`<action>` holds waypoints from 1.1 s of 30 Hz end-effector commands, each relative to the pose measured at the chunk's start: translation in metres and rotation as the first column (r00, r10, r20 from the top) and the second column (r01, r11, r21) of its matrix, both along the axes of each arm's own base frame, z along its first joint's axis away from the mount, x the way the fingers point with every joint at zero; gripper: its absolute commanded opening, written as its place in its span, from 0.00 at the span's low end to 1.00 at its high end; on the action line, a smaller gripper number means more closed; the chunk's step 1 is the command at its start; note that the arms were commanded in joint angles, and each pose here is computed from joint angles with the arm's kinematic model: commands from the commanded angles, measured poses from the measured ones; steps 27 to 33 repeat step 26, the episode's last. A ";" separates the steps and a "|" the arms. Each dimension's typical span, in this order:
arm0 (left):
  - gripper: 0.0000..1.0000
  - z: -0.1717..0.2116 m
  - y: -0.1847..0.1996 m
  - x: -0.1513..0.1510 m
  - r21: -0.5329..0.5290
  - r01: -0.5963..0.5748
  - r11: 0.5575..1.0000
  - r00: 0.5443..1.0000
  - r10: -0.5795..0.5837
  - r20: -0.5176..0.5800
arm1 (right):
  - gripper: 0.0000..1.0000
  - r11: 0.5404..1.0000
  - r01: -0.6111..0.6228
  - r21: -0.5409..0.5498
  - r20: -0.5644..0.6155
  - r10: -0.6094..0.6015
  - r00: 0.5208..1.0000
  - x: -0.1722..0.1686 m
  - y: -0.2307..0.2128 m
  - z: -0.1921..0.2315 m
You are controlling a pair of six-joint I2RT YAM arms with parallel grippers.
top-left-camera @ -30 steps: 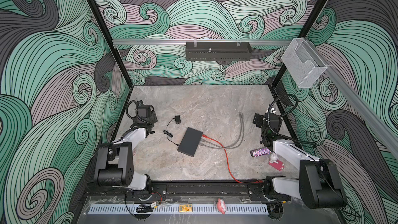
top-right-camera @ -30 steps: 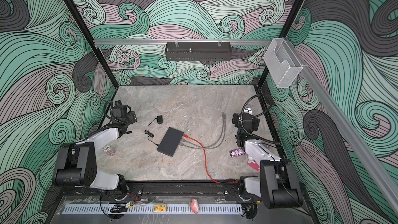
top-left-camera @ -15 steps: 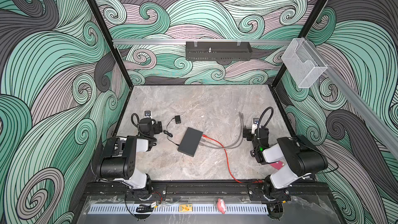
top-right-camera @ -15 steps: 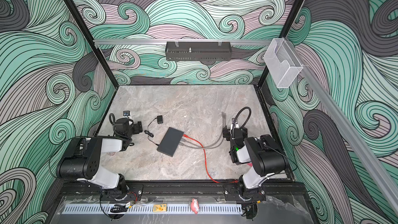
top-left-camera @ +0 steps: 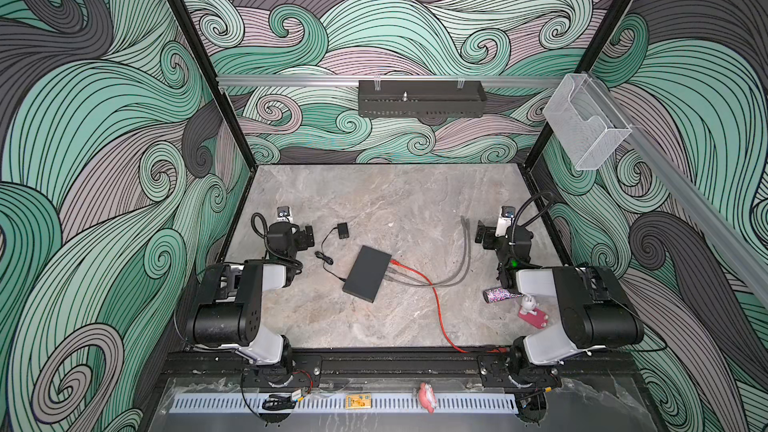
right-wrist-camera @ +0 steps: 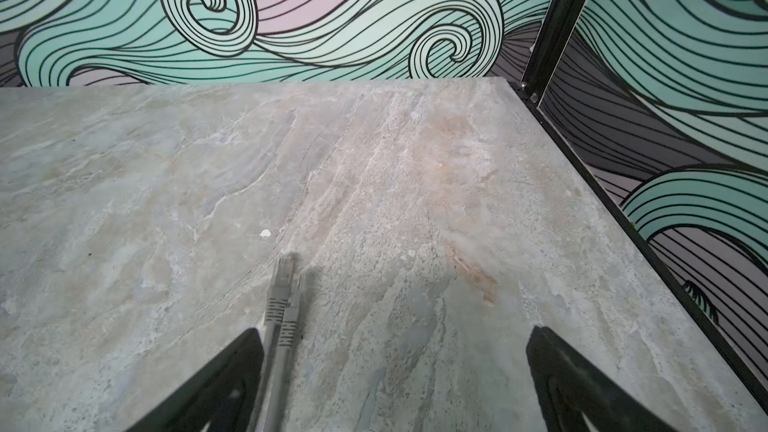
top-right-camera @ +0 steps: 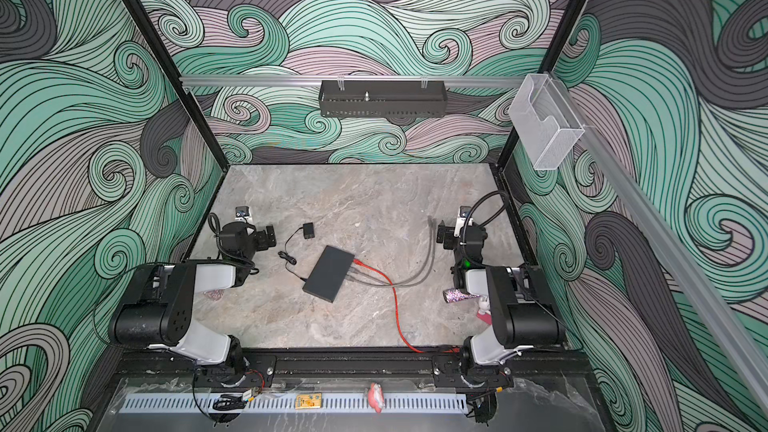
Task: Insert the plug into the switch port
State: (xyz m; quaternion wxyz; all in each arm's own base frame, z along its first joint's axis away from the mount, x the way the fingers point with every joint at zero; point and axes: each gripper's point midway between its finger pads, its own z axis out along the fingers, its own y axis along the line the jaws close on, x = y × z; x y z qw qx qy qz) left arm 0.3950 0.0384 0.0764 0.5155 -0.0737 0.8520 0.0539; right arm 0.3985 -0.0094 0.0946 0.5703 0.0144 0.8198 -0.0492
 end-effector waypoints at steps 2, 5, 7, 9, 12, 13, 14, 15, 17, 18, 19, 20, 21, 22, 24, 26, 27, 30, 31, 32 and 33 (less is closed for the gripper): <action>0.99 0.007 0.004 0.003 0.001 -0.016 1.000 1.000 0.016 0.017 | 0.99 1.000 -0.015 0.014 -0.010 0.016 1.000 -0.001 0.004 -0.003; 0.99 0.007 0.004 0.002 0.001 -0.015 1.000 1.000 0.015 0.014 | 0.99 1.000 -0.016 0.014 -0.009 0.017 1.000 -0.001 0.005 -0.002; 0.99 0.007 0.003 0.003 0.002 -0.015 1.000 1.000 0.015 0.016 | 0.99 1.000 -0.015 0.014 -0.009 0.016 1.000 -0.001 0.004 -0.002; 0.99 0.006 0.004 0.002 0.002 -0.016 1.000 1.000 0.016 0.012 | 0.99 1.000 -0.016 0.014 -0.009 0.016 1.000 -0.001 0.004 -0.002; 0.99 0.007 0.004 0.003 0.002 -0.016 1.000 1.000 0.016 0.014 | 0.99 1.000 -0.017 0.014 -0.008 0.017 1.000 -0.001 0.005 -0.002; 0.99 0.007 0.003 0.003 0.002 -0.016 1.000 1.000 0.016 0.014 | 0.99 1.000 -0.016 0.014 -0.009 0.016 1.000 -0.001 0.005 -0.002; 0.98 0.007 0.004 0.003 0.002 -0.016 1.000 1.000 0.016 0.013 | 0.99 1.000 -0.015 0.014 -0.009 0.015 1.000 -0.001 0.004 -0.002; 0.98 0.007 0.004 0.003 0.002 -0.016 1.000 1.000 0.016 0.013 | 0.99 1.000 -0.016 0.014 -0.008 0.016 1.000 -0.001 0.005 -0.002; 0.99 0.007 0.004 0.003 0.001 -0.016 1.000 1.000 0.016 0.015 | 0.99 1.000 -0.015 0.014 -0.011 0.015 1.000 -0.001 0.004 -0.003; 0.99 0.007 0.004 0.003 0.002 -0.016 1.000 1.000 0.016 0.015 | 0.99 1.000 -0.017 0.014 -0.013 0.017 1.000 -0.001 0.005 -0.003; 0.98 0.007 0.004 0.003 0.002 -0.016 1.000 1.000 0.016 0.014 | 0.99 1.000 -0.017 0.014 -0.013 0.017 1.000 0.000 0.005 -0.003; 0.99 0.007 0.004 0.003 0.002 -0.016 1.000 1.000 0.016 0.014 | 0.99 1.000 -0.016 0.014 -0.019 0.016 1.000 0.000 0.004 -0.004; 0.99 0.007 0.004 0.003 0.002 -0.016 1.000 1.000 0.016 0.015 | 0.99 1.000 -0.017 0.016 -0.018 0.017 1.000 0.001 0.005 -0.004; 0.99 0.007 0.004 0.003 0.002 -0.016 1.000 1.000 0.016 0.015 | 0.99 1.000 -0.016 0.014 -0.019 0.016 1.000 0.000 0.005 -0.004; 0.99 0.007 0.004 0.003 0.002 -0.016 1.000 1.000 0.016 0.014 | 0.99 1.000 -0.018 0.014 -0.011 0.018 1.000 -0.001 0.005 -0.002; 0.99 0.007 0.004 0.003 0.002 -0.016 1.000 1.000 0.016 0.014 | 0.99 1.000 -0.019 0.014 -0.008 0.019 1.000 -0.001 0.005 -0.002; 0.99 0.007 0.004 0.003 0.002 -0.016 1.000 1.000 0.016 0.014 | 0.99 1.000 -0.019 0.014 -0.008 0.019 1.000 -0.001 0.005 -0.002; 0.99 0.007 0.004 0.003 0.002 -0.016 1.000 1.000 0.016 0.014 | 0.99 1.000 -0.019 0.014 -0.008 0.019 1.000 -0.001 0.005 -0.002; 0.99 0.007 0.004 0.003 0.002 -0.016 1.000 1.000 0.016 0.014 | 0.99 1.000 -0.019 0.014 -0.008 0.019 1.000 -0.001 0.005 -0.002; 0.99 0.007 0.004 0.003 0.002 -0.016 1.000 1.000 0.016 0.014 | 0.99 1.000 -0.019 0.014 -0.008 0.019 1.000 -0.001 0.005 -0.002; 0.99 0.007 0.004 0.003 0.002 -0.016 1.000 1.000 0.016 0.014 | 0.99 1.000 -0.019 0.014 -0.008 0.019 1.000 -0.001 0.005 -0.002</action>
